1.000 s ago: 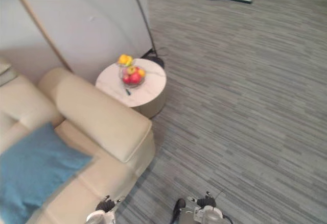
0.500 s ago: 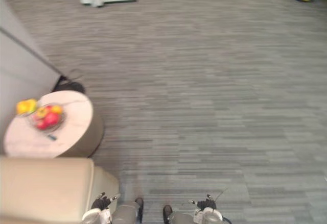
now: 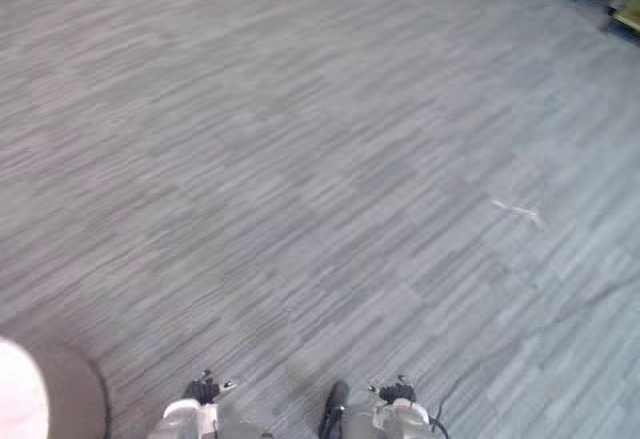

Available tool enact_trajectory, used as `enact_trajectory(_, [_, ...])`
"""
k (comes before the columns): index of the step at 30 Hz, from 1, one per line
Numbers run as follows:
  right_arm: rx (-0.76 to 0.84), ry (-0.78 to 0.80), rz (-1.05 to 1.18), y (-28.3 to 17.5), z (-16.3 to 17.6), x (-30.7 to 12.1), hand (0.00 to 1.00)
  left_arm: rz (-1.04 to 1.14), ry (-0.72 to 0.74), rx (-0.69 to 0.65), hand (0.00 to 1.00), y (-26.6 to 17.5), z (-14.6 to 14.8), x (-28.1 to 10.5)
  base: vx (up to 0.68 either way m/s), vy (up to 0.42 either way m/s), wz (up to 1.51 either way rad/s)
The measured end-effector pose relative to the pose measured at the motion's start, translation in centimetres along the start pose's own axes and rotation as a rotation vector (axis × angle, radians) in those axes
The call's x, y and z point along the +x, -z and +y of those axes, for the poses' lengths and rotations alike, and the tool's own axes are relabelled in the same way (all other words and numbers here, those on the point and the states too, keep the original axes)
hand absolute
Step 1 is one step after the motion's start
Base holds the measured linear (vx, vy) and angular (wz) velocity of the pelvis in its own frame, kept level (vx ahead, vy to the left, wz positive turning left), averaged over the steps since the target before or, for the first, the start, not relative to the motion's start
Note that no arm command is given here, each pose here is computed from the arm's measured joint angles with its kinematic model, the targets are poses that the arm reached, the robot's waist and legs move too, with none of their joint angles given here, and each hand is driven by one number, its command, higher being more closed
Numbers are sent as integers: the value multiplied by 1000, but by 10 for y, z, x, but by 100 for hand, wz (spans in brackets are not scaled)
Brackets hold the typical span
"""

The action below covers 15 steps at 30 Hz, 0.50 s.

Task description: Pick up cushions and gather them together orderly.

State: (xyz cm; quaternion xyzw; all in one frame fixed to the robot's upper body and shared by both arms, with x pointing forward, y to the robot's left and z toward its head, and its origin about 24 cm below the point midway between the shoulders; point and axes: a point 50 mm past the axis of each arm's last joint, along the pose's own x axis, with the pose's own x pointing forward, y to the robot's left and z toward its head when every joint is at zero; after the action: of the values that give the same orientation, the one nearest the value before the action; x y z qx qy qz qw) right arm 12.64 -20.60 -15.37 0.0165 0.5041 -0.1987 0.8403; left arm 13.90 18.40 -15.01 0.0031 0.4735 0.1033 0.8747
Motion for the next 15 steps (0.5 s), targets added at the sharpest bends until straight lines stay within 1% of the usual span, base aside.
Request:
enact_trajectory(3, [23,37,4,6,-10,-1,0,-17,16,1,0,-5,-8,0,236,-10,-50])
enact_trajectory(5, [56,43,9,6,-9,-1,0,-16,25,2,0,-4,-11,-1,218,103,-83])
enact_trajectory(6, [100,46,12,6,-8,-2,0,-44,17,4,0,-10,-8,0,234,128,-90])
enact_trajectory(8, [128,44,10,5,-7,-2,0,-48,11,5,0,-9,-5,-1,198,123,-84])
enact_trajectory(12, [143,59,6,3,-9,-1,0,-45,20,-7,0,-6,-10,-2,320,257,-106])
enact_trajectory(15, [140,57,36,12,-7,-3,0,-24,14,-8,0,2,-7,-4,473,310,-89])
